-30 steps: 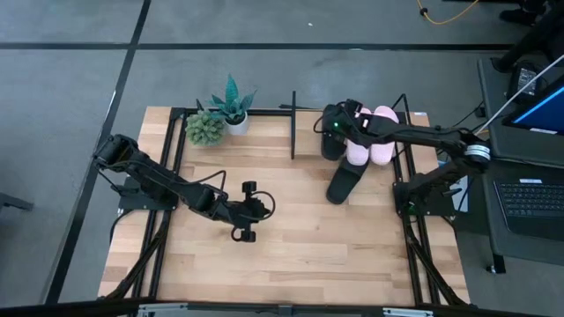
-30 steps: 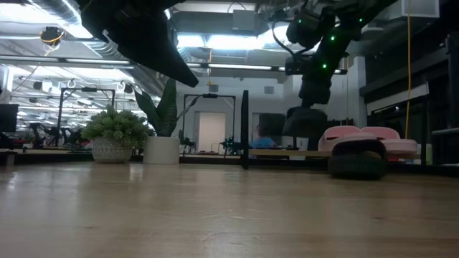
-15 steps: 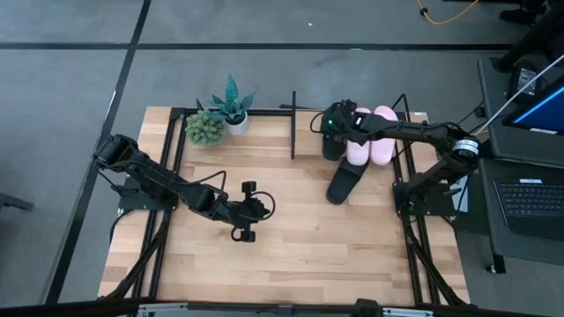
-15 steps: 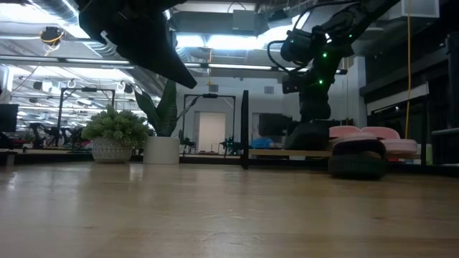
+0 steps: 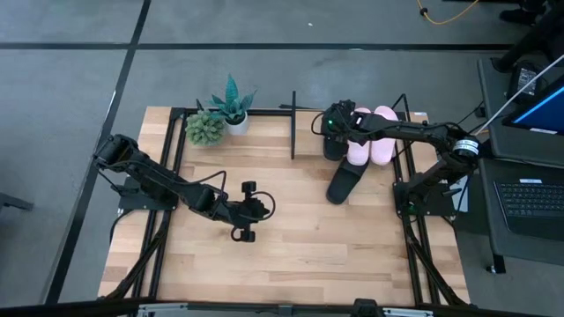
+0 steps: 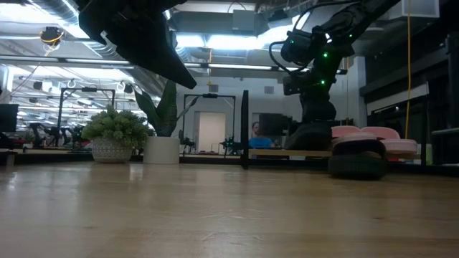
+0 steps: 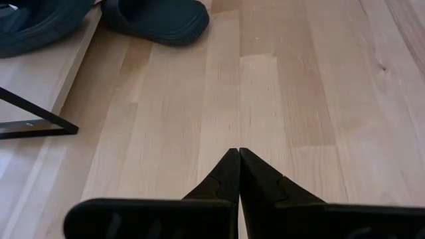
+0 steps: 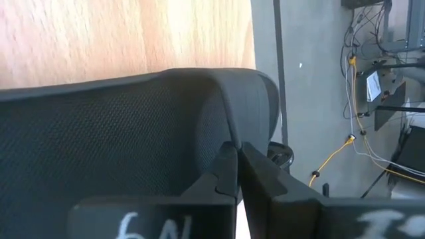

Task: Pick and place slides into the shelf
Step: Put the bottom black slide on the shelf, then put the black slide on the shelf

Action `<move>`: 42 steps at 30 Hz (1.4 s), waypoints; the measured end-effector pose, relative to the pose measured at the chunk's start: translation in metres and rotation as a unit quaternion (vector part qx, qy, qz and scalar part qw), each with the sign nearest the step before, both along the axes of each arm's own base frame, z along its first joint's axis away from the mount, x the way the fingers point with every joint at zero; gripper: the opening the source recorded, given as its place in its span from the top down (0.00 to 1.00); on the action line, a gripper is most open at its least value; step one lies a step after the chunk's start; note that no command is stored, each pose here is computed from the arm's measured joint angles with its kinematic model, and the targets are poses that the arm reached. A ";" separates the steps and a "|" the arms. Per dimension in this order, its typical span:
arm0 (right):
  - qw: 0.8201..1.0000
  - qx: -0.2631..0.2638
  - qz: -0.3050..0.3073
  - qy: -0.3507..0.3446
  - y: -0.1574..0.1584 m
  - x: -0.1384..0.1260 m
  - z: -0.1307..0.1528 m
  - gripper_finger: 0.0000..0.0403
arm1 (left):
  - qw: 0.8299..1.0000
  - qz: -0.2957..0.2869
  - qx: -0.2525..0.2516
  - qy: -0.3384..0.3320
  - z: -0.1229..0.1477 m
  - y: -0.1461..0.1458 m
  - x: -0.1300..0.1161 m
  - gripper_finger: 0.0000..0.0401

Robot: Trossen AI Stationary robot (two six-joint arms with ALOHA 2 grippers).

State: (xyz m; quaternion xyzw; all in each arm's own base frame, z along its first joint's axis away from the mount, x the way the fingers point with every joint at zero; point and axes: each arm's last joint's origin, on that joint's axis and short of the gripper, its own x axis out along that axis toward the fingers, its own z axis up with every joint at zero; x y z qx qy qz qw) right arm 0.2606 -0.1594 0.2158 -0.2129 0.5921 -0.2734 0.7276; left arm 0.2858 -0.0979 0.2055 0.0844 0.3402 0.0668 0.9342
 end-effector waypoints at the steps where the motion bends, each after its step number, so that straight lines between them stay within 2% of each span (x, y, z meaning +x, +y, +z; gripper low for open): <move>1: 1.000 0.000 0.001 0.001 0.000 0.000 0.000 0.98 | 1.000 0.000 0.000 0.000 0.000 0.000 0.000 1.00; 15: 1.000 0.005 0.010 0.020 0.001 -0.002 -0.001 0.97 | 1.000 0.000 0.000 0.000 0.000 0.000 0.000 1.00; 34: 1.000 0.011 0.001 0.016 0.005 -0.001 0.000 0.66 | 1.000 0.000 0.000 0.000 0.000 0.000 0.000 1.00; 42: 1.000 0.002 0.008 -0.008 0.010 0.009 0.011 0.63 | 1.000 0.000 0.000 0.000 0.000 0.000 0.000 1.00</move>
